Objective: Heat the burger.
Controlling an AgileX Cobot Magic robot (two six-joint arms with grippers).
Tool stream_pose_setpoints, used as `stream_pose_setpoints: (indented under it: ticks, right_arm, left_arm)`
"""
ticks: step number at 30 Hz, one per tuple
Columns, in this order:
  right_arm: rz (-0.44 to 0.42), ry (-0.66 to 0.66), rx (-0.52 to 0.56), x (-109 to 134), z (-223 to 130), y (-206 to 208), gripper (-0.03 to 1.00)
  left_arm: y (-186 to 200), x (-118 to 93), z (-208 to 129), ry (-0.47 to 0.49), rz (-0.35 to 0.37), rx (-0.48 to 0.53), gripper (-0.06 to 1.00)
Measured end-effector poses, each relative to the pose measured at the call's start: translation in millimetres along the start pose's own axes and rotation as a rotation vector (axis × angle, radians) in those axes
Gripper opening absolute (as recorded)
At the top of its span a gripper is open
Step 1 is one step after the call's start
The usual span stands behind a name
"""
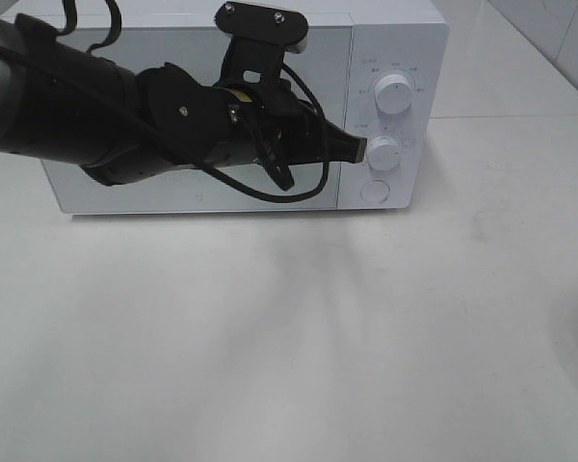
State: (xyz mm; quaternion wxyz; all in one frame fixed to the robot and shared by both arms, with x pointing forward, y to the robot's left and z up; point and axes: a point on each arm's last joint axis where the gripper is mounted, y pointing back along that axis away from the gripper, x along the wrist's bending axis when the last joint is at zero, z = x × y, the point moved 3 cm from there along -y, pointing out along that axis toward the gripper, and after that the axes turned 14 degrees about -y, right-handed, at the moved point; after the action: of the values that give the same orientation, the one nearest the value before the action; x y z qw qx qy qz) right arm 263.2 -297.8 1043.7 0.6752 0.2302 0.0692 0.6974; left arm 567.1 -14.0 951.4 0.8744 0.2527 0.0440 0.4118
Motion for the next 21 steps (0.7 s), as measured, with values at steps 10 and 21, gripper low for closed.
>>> stream_pose_setpoints:
  ticks: [10, 21]
  right_arm:
    - [0.0, 0.0, 0.0, 0.0, 0.0, 0.0, 0.76]
    - [0.0, 0.0, 0.0, 0.0, 0.0, 0.0, 0.76]
  left_arm:
    - [17.0, -30.6, -22.2, -0.006, -0.272, 0.258, 0.92]
    - [64.2, -41.8, -31.1, -0.145, -0.493, 0.512, 0.97]
